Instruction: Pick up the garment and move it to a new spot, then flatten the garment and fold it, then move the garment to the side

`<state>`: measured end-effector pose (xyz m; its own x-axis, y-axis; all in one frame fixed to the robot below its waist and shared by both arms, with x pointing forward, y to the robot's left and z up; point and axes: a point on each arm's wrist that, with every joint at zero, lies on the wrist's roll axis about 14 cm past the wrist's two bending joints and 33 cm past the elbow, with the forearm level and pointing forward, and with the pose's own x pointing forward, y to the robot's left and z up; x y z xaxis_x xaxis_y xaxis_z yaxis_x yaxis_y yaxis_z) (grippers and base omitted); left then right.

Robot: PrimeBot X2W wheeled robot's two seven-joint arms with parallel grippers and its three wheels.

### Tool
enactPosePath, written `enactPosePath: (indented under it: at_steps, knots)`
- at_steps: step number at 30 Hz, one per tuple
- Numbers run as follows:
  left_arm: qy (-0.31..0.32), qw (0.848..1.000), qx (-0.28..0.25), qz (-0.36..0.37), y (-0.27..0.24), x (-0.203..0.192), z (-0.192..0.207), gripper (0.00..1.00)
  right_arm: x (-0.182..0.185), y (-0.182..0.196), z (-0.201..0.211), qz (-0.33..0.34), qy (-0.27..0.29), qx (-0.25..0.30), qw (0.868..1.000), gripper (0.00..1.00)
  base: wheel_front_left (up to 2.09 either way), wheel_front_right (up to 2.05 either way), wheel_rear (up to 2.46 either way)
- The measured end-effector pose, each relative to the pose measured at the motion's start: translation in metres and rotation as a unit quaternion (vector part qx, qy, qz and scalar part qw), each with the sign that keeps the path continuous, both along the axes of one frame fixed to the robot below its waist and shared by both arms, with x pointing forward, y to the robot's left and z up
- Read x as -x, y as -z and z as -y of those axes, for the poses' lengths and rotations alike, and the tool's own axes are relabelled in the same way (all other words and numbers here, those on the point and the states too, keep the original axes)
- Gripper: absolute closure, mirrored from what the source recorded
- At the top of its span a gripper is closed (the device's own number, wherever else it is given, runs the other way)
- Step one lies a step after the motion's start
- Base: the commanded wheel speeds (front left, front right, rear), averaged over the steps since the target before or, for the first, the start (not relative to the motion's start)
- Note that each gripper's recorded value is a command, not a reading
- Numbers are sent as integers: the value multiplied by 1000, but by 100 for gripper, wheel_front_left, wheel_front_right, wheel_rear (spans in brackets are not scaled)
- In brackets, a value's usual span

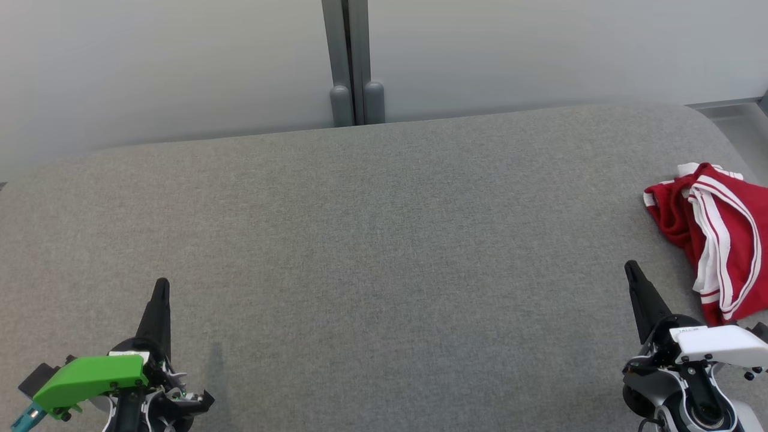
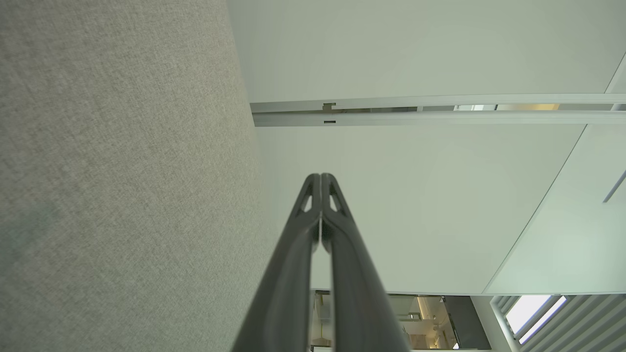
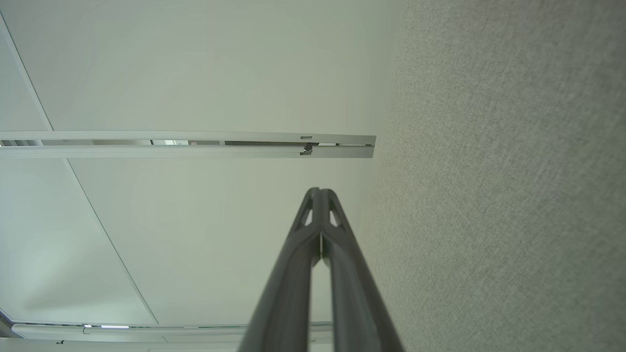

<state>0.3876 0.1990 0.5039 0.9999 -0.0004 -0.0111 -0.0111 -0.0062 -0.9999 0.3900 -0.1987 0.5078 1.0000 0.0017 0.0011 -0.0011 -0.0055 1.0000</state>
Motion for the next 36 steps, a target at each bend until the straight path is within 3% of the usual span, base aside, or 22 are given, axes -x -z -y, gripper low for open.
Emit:
enactPosePath:
  at_steps: [36]
  knots:
    - [0, 1000, 0, 0, 0, 0, 0, 100, 0, 0, 0, 0, 0, 0, 1000, 100, 0, 0, 0]
